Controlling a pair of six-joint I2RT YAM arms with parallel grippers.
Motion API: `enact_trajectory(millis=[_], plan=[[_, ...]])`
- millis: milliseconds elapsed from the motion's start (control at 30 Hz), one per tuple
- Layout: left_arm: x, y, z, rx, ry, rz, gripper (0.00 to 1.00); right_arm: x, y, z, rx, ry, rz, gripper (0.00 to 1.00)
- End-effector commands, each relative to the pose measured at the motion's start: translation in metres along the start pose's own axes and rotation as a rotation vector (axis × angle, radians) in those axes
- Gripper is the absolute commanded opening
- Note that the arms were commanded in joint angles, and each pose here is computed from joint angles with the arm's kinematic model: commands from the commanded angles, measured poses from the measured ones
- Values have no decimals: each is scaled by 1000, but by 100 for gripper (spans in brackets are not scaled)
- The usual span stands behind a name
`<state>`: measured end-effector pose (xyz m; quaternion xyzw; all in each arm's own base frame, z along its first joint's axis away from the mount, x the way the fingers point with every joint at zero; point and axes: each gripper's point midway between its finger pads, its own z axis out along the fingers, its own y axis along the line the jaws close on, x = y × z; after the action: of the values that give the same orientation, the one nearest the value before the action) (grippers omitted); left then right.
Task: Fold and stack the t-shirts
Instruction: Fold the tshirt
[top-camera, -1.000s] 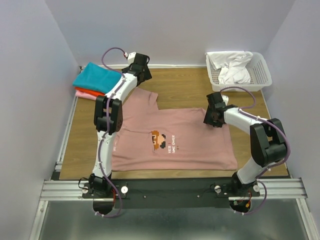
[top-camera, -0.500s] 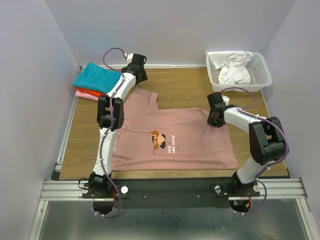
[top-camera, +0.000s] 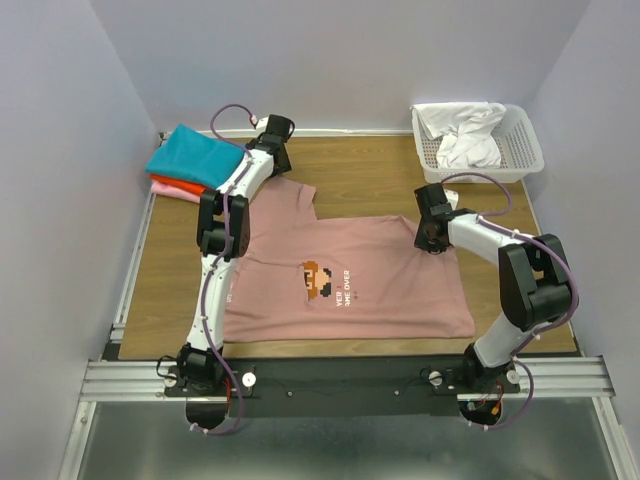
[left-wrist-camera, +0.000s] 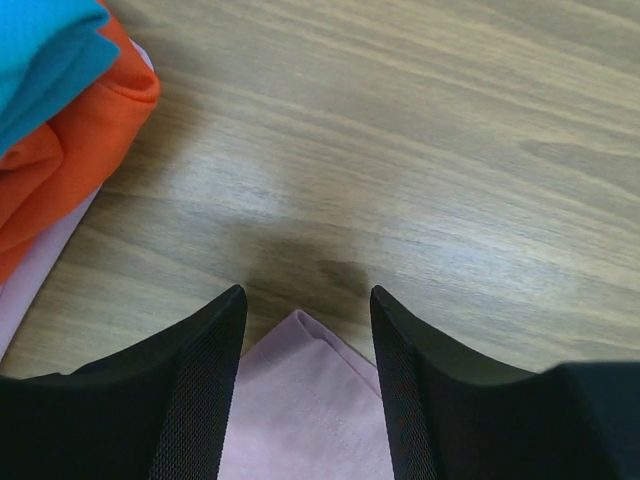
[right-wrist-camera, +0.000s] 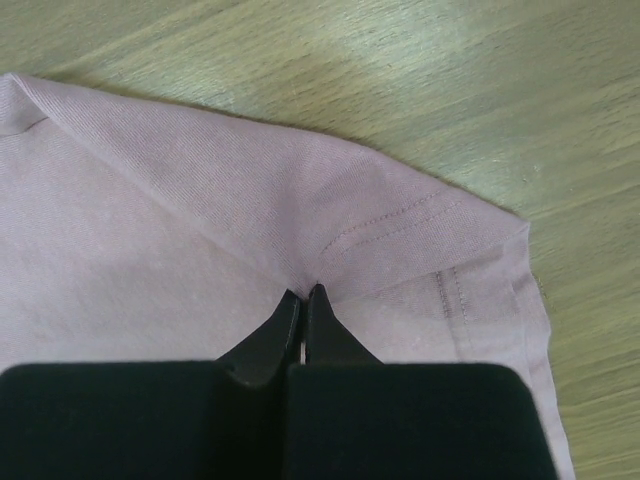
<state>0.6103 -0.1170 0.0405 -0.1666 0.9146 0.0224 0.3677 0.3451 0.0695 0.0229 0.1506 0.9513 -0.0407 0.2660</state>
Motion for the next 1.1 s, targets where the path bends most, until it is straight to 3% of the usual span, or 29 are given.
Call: enact_trajectory(millis=[0, 167, 267, 400, 433, 467, 733, 767, 967, 1067], plan=[[9, 7, 9, -31, 26, 10, 54, -21, 0, -9, -3, -60, 4, 0], [10, 9, 10, -42, 27, 18, 51, -23, 3, -10, -14, -61, 1, 0], [12, 10, 9, -42, 33, 28, 40, -24, 3, -12, -17, -66, 0, 0], [12, 10, 7, -37, 38, 33, 19, -27, 5, -14, -27, -70, 1, 0], [14, 10, 7, -31, 43, 42, 6, -27, 6, -14, -27, -72, 3, 0], [14, 9, 7, -27, 46, 46, 0, -29, 6, -14, -28, -74, 2, 1], [-4, 14, -20, -13, -11, 63, 0, -38, 9, -19, -36, -97, -4, 0], [-22, 12, -35, 5, -59, 47, 0, -39, 8, -20, -34, -100, -6, 0], [-42, 19, -84, 45, -140, 48, 0, -41, 11, -26, -57, -101, 4, 1], [-29, 27, -95, 60, -142, 55, 0, -38, 11, -31, -67, -93, 4, 0]])
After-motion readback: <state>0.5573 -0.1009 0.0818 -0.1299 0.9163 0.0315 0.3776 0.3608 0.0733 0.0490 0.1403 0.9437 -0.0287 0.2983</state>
